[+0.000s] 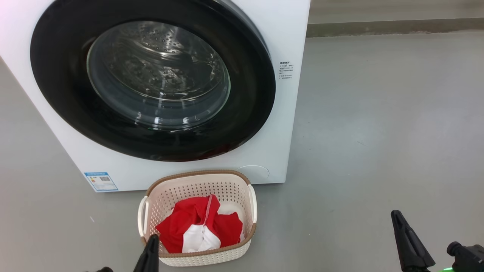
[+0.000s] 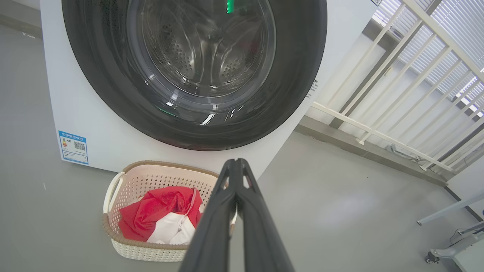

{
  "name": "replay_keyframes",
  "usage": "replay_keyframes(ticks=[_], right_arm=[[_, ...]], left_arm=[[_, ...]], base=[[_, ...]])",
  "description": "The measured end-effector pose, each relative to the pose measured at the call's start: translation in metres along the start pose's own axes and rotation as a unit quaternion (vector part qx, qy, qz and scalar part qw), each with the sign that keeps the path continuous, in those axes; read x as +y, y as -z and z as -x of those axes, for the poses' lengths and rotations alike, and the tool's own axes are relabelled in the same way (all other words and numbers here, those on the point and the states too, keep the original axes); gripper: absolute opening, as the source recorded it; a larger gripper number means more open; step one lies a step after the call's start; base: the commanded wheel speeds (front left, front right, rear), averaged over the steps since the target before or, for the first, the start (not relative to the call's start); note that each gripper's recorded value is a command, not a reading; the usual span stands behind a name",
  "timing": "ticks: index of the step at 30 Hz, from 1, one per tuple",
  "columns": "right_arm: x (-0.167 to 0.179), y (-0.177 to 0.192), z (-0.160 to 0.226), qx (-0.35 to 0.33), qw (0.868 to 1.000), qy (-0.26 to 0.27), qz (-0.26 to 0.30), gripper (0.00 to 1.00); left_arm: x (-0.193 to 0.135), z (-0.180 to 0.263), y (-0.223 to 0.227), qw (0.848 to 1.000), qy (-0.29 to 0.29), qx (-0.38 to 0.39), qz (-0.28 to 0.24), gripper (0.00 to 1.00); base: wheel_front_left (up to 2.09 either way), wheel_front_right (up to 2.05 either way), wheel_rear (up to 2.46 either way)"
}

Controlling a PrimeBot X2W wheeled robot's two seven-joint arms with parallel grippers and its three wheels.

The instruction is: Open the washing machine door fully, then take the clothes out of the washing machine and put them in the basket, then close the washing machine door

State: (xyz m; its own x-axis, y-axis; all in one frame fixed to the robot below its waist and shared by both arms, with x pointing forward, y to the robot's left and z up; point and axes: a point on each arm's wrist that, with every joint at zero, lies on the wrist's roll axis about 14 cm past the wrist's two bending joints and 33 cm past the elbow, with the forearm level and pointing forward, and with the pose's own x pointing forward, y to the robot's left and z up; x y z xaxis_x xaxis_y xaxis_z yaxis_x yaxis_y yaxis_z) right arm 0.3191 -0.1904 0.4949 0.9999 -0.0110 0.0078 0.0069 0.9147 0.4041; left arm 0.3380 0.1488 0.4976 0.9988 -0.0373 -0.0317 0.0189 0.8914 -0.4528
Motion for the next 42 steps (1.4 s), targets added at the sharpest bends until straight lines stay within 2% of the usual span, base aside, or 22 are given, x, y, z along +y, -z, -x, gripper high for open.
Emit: replay_keyframes(ticks=[18,42], right_arm=[[-0.006,0.001,-0.010,0.003,0.995,0.011,-0.098,0.00],[-0.011,0.002,-0.025,0.006,0.969,0.024,-0.246,0.00]], left_arm=[[0.012,-0.007,0.004,0.996,-0.018,0.020,0.090,0.00],[0.024,-0.016,0.007,0.973,-0.031,0.038,0.226,0.00]], base=[[0.00,0.00,0.00],[0.00,0.00,0.00]])
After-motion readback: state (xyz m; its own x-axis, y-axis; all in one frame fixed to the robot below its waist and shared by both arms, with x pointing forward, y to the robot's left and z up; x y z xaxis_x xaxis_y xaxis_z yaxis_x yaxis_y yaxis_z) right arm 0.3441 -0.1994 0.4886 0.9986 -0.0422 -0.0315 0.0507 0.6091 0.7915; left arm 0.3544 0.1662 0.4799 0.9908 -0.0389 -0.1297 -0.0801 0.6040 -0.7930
